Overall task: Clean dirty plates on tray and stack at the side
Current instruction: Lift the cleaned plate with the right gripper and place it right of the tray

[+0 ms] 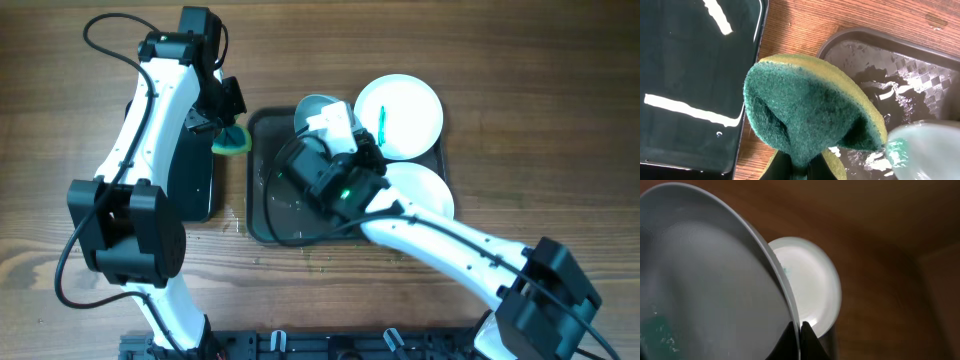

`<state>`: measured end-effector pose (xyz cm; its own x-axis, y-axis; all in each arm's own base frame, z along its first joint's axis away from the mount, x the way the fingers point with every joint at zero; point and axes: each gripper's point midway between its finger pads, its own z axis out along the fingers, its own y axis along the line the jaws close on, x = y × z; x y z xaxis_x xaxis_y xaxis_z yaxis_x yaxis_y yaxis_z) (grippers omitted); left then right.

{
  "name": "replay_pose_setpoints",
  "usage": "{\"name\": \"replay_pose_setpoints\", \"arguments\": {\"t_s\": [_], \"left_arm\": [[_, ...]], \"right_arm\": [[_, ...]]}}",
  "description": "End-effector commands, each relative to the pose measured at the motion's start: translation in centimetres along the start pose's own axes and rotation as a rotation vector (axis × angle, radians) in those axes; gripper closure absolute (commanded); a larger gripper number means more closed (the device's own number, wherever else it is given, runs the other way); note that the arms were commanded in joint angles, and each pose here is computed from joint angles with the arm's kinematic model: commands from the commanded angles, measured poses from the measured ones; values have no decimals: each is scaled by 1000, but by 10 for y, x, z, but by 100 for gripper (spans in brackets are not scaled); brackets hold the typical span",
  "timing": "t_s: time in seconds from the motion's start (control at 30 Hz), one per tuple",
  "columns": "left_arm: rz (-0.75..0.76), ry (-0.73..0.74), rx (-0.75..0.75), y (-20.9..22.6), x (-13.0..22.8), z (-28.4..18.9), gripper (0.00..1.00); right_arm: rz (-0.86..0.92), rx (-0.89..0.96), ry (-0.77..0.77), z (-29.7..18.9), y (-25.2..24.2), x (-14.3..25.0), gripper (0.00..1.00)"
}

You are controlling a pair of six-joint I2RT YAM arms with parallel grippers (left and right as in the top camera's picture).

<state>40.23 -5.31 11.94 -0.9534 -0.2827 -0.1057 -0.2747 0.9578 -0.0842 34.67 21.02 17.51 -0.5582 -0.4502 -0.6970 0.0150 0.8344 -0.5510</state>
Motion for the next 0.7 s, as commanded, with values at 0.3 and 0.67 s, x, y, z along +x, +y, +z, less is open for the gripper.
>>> {"name": "replay_pose_setpoints", "arguments": {"t_s": [0.3,0.67], "left_arm": [[16,-39,45,-8,-4,-17,96],[65,-50,115,-37,-1,-18,96]], "right_arm": [[-82,308,-240,-56,-36,-57,95],[388,-729,289,11,15,0,96]]}}
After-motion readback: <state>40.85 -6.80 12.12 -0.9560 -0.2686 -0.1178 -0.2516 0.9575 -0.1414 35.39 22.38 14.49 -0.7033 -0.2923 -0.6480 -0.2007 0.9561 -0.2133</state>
